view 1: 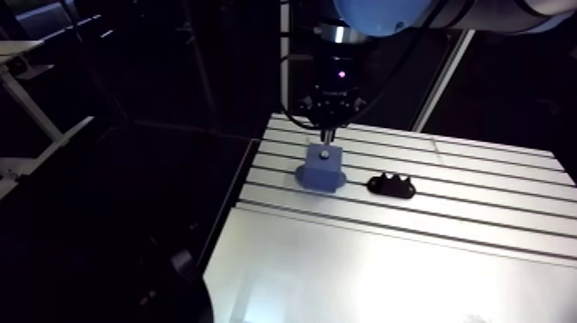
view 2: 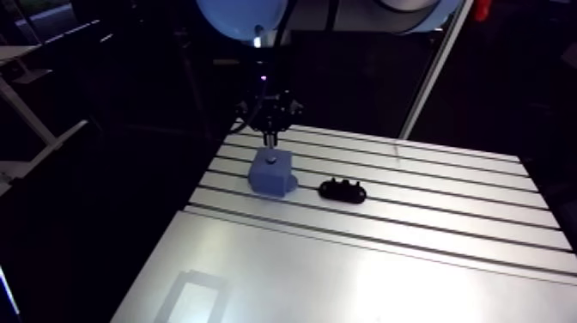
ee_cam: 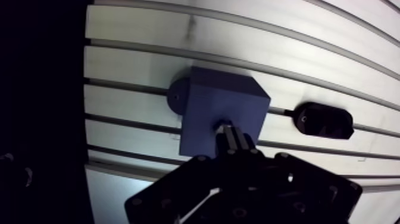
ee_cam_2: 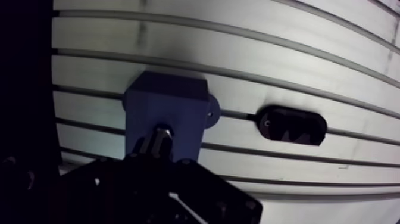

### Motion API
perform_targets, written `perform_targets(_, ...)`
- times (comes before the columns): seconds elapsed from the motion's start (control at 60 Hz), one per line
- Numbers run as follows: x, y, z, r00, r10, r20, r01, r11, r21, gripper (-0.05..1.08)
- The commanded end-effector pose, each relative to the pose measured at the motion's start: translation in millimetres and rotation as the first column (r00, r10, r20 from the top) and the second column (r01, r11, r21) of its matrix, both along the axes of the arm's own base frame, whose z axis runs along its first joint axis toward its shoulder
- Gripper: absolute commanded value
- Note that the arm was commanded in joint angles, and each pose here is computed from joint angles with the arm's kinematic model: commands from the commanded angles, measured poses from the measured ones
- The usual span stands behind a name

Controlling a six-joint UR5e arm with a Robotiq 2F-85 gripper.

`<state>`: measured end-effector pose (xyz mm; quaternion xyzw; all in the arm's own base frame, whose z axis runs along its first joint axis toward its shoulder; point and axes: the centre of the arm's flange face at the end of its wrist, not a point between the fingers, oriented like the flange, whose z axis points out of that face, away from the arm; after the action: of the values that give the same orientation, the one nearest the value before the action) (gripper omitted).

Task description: Pick up the M10 bolt and insert it into the hex recess until seated.

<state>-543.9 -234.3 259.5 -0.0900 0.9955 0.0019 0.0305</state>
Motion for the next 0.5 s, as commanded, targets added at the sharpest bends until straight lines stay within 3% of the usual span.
perform_targets(0.017,0.2,1,-1,1.0,-0.001,0.003,0.001,1.0,0.004,1.08)
perform_targets(0.117,1.6,2,-5,1.0,0.001,0.008,-0.001,1.0,0.013,1.08)
perform_targets(0.5,5.4,2,-12,1.0,0.006,0.022,-0.006,1.0,0.006,1.08)
